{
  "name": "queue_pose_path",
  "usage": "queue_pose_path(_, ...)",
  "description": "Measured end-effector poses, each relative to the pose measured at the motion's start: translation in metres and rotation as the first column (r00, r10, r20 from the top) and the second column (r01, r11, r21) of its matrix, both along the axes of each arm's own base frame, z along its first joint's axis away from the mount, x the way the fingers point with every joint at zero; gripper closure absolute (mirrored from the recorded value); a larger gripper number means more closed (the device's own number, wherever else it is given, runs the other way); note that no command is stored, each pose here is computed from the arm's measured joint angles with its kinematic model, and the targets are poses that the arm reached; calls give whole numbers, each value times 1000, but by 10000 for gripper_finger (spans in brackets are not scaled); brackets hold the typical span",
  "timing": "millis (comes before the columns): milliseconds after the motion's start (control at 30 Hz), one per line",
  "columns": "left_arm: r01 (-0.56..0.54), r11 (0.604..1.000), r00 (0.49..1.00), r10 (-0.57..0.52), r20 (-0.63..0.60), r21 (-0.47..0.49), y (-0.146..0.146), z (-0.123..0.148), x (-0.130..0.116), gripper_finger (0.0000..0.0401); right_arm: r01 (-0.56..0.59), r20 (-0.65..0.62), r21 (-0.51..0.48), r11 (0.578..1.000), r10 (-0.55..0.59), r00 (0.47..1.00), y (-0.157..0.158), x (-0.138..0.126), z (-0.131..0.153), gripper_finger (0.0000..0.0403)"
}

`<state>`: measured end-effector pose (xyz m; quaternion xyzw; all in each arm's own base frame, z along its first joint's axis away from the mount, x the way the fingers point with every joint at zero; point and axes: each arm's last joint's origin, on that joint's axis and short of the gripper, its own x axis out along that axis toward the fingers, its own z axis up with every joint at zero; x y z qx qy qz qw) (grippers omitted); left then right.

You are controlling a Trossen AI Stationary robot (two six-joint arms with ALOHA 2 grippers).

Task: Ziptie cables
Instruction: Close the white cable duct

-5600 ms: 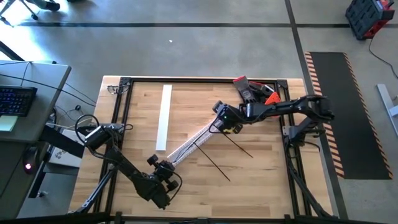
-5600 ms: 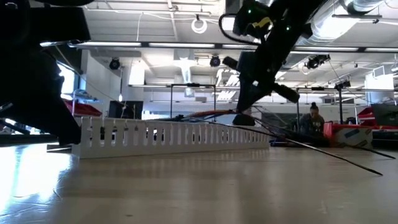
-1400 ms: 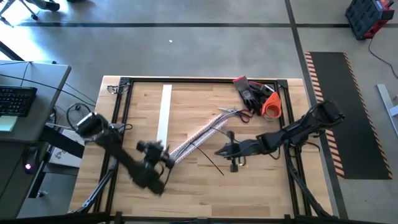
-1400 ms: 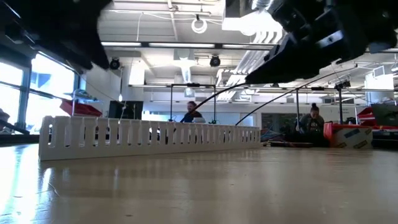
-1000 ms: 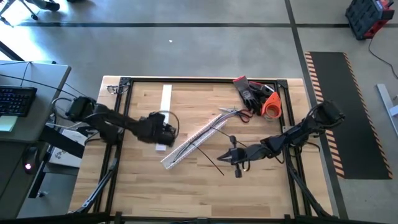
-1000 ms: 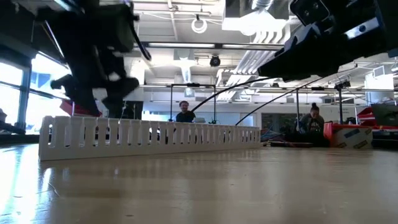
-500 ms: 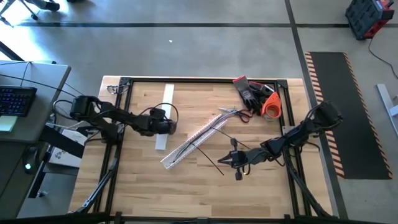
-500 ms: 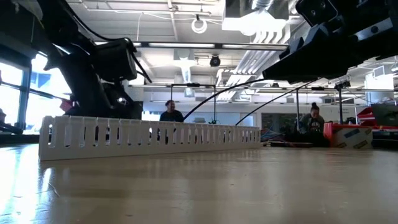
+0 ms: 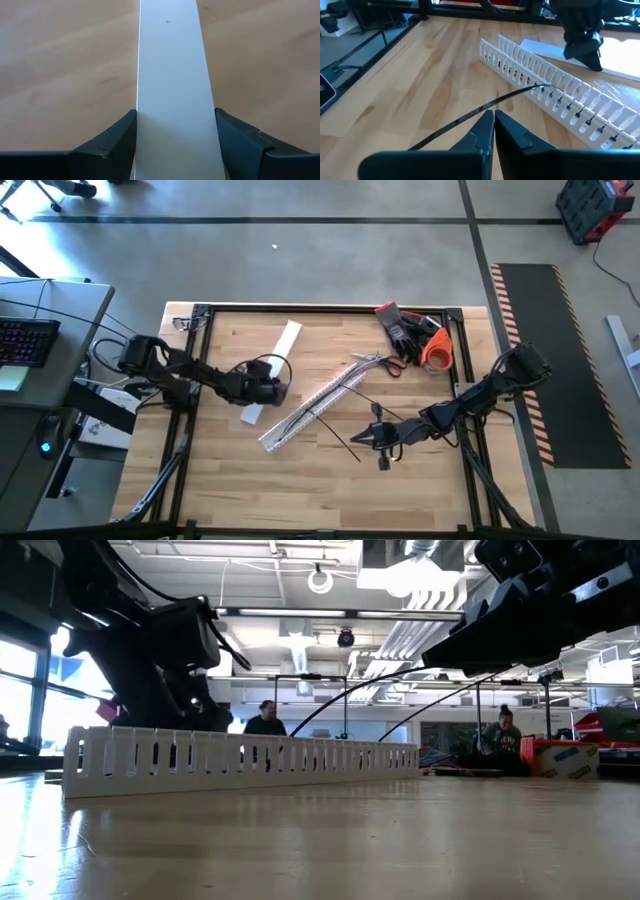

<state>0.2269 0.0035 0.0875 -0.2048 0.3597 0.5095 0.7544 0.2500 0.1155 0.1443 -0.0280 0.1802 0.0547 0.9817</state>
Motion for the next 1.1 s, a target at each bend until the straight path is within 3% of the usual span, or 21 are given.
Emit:
queue_pose_path(300,108,994,993,-107,41,-4,-29,2,1,194,-51,2,-15,999,51,999,10,-5,0,403)
queue_pose_path(567,245,964,965,-233,118,-106,-49,32,15,195,-79,41,-30,996,80,996,15,-6,4,403)
queue_pose_path(833,326,945,936,-316,155,-37,-53,68,31,196,-60,57,-34,998,62,996,14,-5,5,403)
queue_pose_path(1100,384,924,902,-374,214,-3,-64,103,50,196,-7,132,-114,994,22,991,21,-12,19,403)
